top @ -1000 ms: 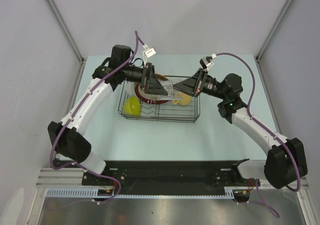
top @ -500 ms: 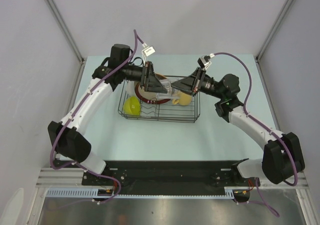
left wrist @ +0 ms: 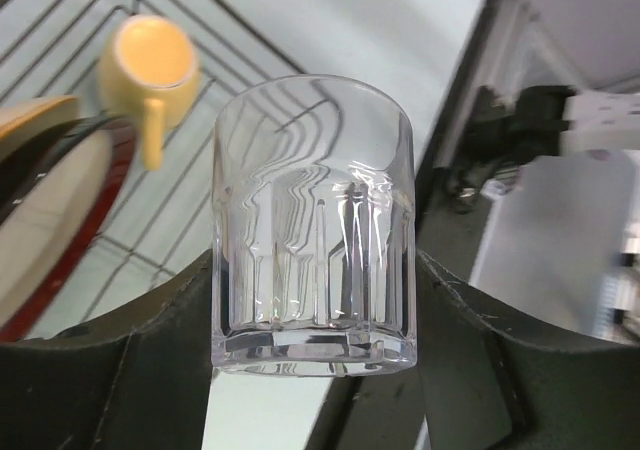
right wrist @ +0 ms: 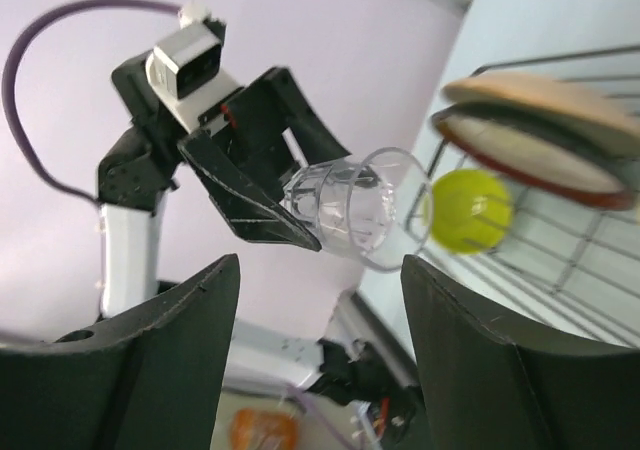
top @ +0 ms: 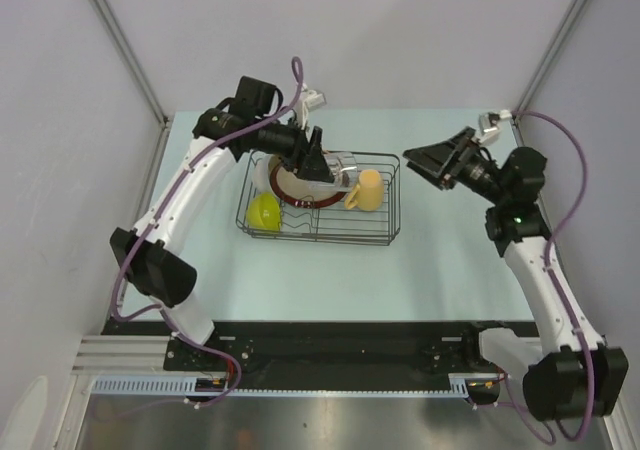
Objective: Load the mixed dishes into the dish rack
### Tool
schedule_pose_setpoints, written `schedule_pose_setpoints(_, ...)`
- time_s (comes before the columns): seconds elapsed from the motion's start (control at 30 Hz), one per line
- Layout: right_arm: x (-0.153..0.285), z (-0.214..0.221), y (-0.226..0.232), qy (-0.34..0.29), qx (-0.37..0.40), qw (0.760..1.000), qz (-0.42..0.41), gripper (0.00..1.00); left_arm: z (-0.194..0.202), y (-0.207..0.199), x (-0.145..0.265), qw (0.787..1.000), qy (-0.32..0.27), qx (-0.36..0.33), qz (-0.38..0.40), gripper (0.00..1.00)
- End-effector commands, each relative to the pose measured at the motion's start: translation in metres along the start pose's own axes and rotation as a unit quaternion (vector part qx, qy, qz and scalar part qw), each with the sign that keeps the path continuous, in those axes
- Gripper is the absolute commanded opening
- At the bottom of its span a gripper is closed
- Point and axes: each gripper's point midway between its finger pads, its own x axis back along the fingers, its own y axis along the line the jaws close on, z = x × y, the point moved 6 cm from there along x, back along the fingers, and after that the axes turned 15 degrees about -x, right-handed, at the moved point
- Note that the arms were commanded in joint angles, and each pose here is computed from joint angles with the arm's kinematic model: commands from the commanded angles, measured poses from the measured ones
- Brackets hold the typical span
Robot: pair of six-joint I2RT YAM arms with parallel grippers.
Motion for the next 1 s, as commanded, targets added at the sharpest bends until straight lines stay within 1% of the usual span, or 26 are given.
schedule_pose_setpoints(0.0,0.039,-0.009,-0.002,-0.073,0.039,0.995,0.064,0.71,-0.004,0.003,-0.013,0.987,0.082,-0.106,-0.086,0.00)
schedule_pose_setpoints(0.03,0.046,-0.003,0.003,-0.083,0.046,0.993,0.067,0.71,-0.002,0.010,-0.018,0.980,0.106,-0.119,-0.121,0.00)
schedule_pose_setpoints(0.07,0.049,-0.004,0.003,-0.103,0.056,0.990,0.075,0.71,-0.007,0.001,-0.026,0.975,0.119,-0.147,-0.120,0.01)
schedule_pose_setpoints(0.1,0.053,-0.003,0.005,-0.113,0.061,0.989,0.077,0.71,-0.002,0.007,-0.040,0.971,0.142,-0.153,-0.120,0.00)
schedule_pose_setpoints(0.13,0.059,-0.003,0.007,-0.134,0.068,0.985,0.084,0.71,0.000,0.010,-0.046,0.964,0.160,-0.164,-0.136,0.00)
schedule_pose_setpoints(0.17,0.064,-0.006,0.008,-0.149,0.070,0.982,0.088,0.71,-0.004,0.005,-0.053,0.959,0.168,-0.184,-0.132,0.00)
schedule_pose_setpoints(0.2,0.067,-0.005,0.008,-0.155,0.070,0.981,0.090,0.71,0.003,0.014,-0.068,0.956,0.191,-0.182,-0.130,0.01)
schedule_pose_setpoints(0.27,0.072,-0.003,0.008,-0.166,0.069,0.979,0.093,0.70,0.001,0.019,-0.079,0.946,0.206,-0.205,-0.141,0.00)
schedule_pose_setpoints(0.33,0.075,-0.001,0.005,-0.170,0.065,0.978,0.098,0.70,0.009,0.029,-0.094,0.940,0.227,-0.211,-0.144,0.00)
schedule_pose_setpoints(0.5,0.081,0.003,0.000,-0.182,0.061,0.975,0.111,0.70,0.028,0.036,-0.119,0.926,0.268,-0.227,-0.142,0.00)
schedule_pose_setpoints(0.7,0.083,0.007,0.000,-0.184,0.060,0.975,0.108,0.70,0.047,0.048,-0.139,0.911,0.292,-0.242,-0.159,0.00)
schedule_pose_setpoints(0.87,0.085,0.008,-0.007,-0.184,0.055,0.974,0.117,0.70,0.060,0.046,-0.155,0.904,0.313,-0.251,-0.148,0.00)
schedule_pose_setpoints(0.97,0.085,0.008,-0.009,-0.184,0.052,0.974,0.119,0.69,0.069,0.042,-0.166,0.894,0.329,-0.269,-0.143,0.00)
